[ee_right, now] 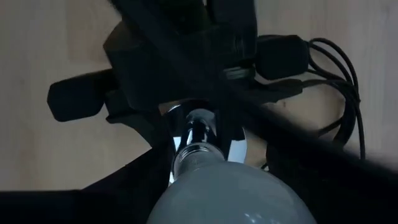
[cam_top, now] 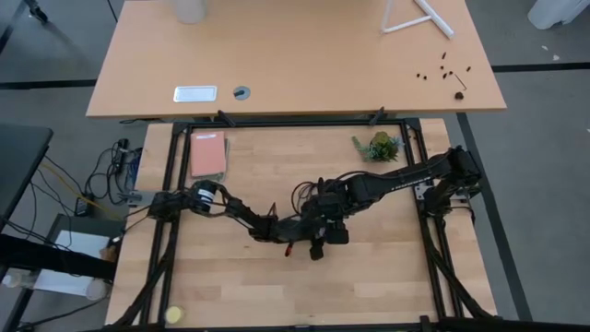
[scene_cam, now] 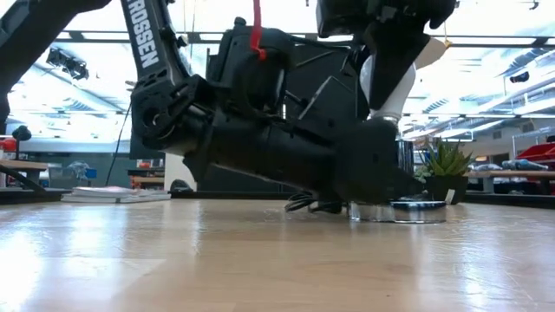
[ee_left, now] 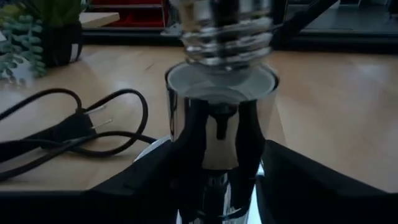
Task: Screw lightbulb
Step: Insert the white lightbulb into the silver lamp
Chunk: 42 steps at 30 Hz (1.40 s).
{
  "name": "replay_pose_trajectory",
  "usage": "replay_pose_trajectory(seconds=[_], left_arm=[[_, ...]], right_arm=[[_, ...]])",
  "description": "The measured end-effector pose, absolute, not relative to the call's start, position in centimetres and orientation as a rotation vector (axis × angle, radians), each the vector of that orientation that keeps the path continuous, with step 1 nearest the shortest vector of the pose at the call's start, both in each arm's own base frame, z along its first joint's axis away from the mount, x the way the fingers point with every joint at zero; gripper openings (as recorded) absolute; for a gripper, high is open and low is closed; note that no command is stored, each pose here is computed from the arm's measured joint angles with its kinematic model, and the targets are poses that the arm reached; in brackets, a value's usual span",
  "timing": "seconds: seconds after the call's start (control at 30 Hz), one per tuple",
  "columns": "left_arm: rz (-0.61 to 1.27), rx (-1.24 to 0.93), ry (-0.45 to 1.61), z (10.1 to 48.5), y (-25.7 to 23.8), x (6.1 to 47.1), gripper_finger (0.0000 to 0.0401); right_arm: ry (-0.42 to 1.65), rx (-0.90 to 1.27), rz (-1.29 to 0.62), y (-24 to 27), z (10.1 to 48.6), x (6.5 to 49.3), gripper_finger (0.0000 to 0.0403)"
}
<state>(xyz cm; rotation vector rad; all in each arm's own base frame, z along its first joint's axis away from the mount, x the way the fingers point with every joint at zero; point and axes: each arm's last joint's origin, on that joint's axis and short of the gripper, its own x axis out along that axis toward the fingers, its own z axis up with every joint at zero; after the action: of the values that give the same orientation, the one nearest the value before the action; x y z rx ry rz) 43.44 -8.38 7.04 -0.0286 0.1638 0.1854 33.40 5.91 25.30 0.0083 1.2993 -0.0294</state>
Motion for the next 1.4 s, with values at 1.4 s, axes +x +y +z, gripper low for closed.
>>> replay_pose_trajectory(seconds=[1.4], left_arm=[[-0.035,0.017,0.119,7.5,-8.0,44.0,0.0195]], right_arm=[[1.224,-0.490,0.525,8.6,25.2,32.9,0.0263]])
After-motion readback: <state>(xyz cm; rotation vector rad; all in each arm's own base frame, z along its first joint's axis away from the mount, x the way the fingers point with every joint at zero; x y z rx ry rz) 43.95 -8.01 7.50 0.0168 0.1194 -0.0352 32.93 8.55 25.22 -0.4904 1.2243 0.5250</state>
